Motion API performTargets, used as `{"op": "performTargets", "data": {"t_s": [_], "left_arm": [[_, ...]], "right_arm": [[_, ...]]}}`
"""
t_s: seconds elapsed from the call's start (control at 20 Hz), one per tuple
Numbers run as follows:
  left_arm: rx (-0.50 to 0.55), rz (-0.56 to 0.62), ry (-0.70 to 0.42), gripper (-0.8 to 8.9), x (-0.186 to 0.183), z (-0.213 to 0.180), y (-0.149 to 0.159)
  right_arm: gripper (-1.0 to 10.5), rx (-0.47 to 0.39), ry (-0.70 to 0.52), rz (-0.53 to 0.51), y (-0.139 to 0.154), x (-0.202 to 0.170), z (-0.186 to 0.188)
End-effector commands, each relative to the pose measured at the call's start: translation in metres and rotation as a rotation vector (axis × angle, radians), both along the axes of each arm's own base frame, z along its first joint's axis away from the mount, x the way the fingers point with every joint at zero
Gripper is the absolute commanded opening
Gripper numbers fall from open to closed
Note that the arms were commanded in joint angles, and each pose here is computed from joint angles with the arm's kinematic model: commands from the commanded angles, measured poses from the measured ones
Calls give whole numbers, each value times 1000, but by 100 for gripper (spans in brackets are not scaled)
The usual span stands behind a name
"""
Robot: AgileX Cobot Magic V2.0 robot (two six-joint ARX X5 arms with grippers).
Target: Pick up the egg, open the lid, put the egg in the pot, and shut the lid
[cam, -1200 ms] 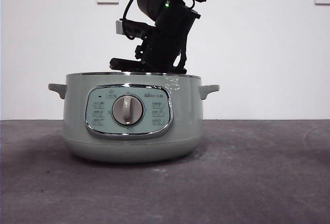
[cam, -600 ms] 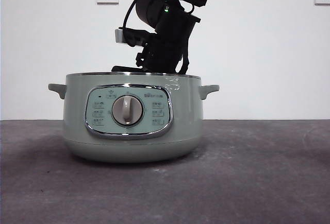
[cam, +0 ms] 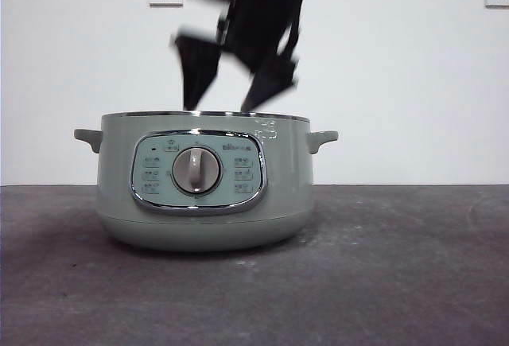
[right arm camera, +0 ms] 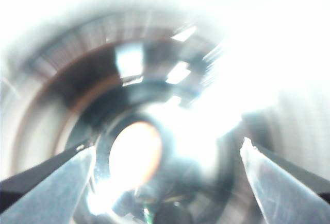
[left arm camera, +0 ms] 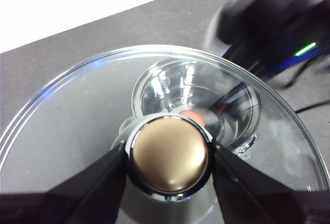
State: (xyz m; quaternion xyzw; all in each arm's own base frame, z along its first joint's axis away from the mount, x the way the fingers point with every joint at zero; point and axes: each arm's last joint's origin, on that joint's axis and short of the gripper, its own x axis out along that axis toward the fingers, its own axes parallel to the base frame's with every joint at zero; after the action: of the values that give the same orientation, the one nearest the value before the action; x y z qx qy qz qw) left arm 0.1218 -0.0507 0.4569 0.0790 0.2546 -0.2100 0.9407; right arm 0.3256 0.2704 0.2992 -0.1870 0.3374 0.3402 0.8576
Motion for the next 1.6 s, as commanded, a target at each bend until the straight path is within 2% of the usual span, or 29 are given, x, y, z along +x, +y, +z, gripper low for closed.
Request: {"op": "performTargets", "data": {"t_s": [0.05,0.3,0.6,0.8,1.05,1.6], "left_arm": [[-18,-8,-63,-8,2,9,-1],[-62,-84,-45,-8,36,4,-19],[-32,-148,49,-8,97,-24,-59],[-14,-188,92,-8,134,-51,-90],[7,-196,131,-8,172,-84,-113],[48,-172,185,-8,204,-122,-130]], "right_arm": [[480,45,-59,-64,-19,-18,41],[477,196,-231,-142,-80,-82,135],[477,367,-417,-145,-148,-167,201],[476,428,-482,-144,-182,-209,217],[476,457,-514,-143,-207,-241,222],[476,440,-496,-143,-220,-258,218]]}}
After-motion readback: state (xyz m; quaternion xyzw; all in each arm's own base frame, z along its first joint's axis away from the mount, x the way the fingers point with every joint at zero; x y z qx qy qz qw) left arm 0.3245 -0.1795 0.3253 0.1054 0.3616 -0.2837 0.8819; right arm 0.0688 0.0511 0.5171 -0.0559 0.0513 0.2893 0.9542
